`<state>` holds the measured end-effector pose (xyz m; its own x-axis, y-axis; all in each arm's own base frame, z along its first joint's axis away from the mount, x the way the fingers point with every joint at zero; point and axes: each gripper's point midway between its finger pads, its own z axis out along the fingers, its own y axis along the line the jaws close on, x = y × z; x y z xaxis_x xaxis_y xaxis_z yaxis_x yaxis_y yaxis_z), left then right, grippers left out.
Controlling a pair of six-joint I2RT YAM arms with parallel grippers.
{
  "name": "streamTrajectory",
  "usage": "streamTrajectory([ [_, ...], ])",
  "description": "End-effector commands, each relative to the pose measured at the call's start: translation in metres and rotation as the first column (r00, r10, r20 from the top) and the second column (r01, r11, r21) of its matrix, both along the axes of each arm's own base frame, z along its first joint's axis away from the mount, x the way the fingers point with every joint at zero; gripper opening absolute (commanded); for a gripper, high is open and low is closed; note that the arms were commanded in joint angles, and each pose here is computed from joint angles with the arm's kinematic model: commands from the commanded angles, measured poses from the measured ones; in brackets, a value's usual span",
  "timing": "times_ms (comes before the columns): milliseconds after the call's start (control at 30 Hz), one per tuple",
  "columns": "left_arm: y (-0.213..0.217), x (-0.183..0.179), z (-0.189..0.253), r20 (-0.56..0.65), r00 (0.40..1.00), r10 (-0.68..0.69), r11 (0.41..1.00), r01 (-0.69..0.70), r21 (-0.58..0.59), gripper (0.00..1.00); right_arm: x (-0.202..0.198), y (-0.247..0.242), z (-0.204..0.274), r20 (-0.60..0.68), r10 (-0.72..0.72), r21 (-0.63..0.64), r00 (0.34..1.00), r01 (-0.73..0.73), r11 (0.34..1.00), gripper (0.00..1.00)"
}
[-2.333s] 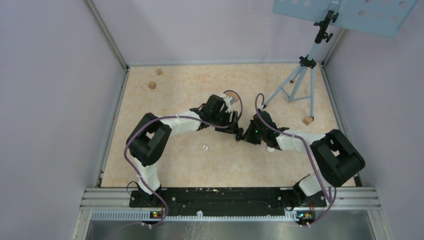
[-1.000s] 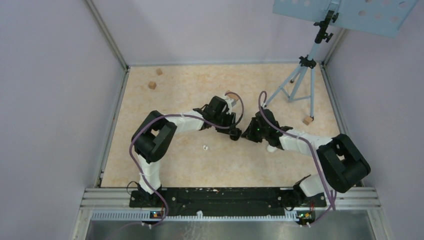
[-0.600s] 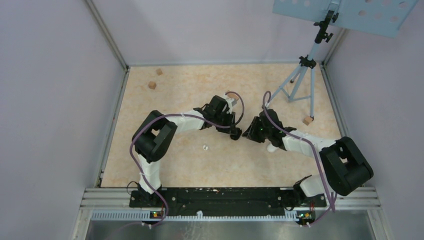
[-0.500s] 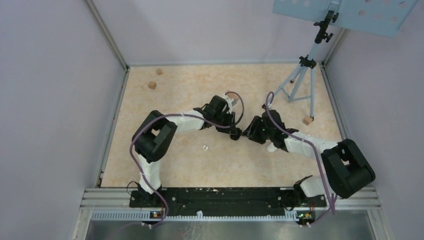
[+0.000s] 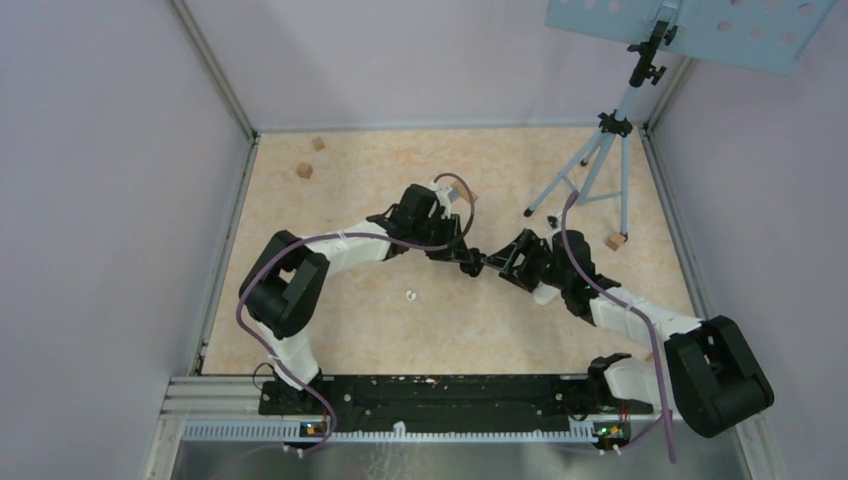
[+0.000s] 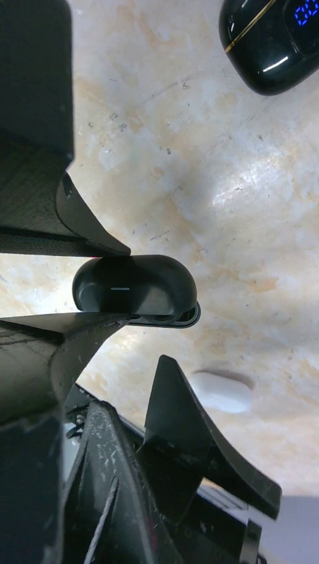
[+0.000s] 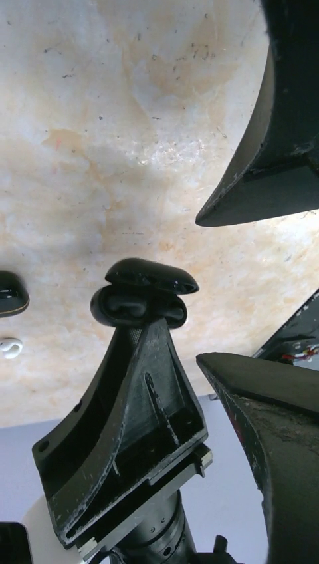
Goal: Insert the wireless bluetooth earbuds into the charging case
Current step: Pick up the charging case with earbuds from the center of the board.
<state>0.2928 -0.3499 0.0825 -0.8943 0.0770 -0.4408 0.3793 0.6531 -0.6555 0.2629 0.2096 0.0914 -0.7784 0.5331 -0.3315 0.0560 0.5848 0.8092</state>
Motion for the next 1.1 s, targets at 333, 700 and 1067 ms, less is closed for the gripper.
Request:
streamTrajectory([
  [333,0.000,-0.017,0.090,-0.003,0.997,-0.075,0.919,0.068,-0.388,0.02,-0.002,0.014,0.068,0.247,0.034,0.247,0.968,-0.097,0.964,0.63],
  [700,0.020,-0.024,0.134,-0.042,0.991,-0.128,0.817,0.082,-0.570,0.02,-0.024,0.022,0.126,0.489,0.071,0.372,0.869,-0.281,0.885,0.71],
  [1067,0.024,-0.039,0.170,-0.071,0.979,-0.191,0.750,0.099,-0.654,0.02,-0.030,0.030,0.165,0.611,0.079,0.442,0.787,-0.423,0.791,0.75],
])
